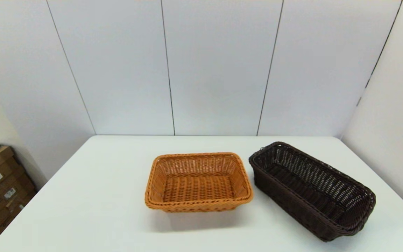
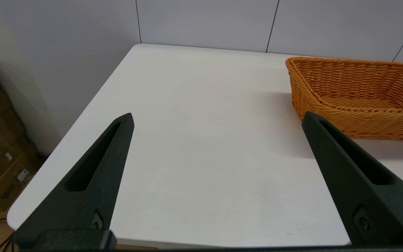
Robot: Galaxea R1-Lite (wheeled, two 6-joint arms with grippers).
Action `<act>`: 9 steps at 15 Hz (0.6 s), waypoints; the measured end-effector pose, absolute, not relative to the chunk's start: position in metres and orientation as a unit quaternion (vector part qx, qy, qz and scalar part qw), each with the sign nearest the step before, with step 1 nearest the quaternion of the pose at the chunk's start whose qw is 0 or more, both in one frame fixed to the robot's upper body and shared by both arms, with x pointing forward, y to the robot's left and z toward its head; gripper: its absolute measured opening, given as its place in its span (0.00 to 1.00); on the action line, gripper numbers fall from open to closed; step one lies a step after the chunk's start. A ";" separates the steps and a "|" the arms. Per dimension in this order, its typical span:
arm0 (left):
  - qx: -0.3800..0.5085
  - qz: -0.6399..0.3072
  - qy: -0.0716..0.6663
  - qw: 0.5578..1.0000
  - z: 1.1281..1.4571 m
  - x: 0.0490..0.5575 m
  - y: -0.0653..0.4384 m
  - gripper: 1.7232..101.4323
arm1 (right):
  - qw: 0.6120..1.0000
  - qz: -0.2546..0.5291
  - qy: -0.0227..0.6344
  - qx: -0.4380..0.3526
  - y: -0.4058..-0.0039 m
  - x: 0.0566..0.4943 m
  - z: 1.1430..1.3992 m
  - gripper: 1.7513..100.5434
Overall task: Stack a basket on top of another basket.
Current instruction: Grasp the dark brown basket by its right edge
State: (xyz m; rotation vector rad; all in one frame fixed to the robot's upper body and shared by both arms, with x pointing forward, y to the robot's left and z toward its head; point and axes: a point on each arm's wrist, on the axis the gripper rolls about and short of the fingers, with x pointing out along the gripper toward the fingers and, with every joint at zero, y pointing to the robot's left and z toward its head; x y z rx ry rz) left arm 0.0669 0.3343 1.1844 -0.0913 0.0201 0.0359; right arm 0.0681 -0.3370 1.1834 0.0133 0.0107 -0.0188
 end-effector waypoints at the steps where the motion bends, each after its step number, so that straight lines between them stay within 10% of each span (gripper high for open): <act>1: -0.046 0.018 0.010 0.999 1.184 0.067 0.334 0.96 | 1.000 -0.009 0.005 0.007 -0.337 0.068 1.183 0.96; 9: -0.045 0.018 0.011 0.999 1.184 0.067 0.334 0.96 | 1.000 -0.009 0.005 0.001 -0.337 0.068 1.183 0.96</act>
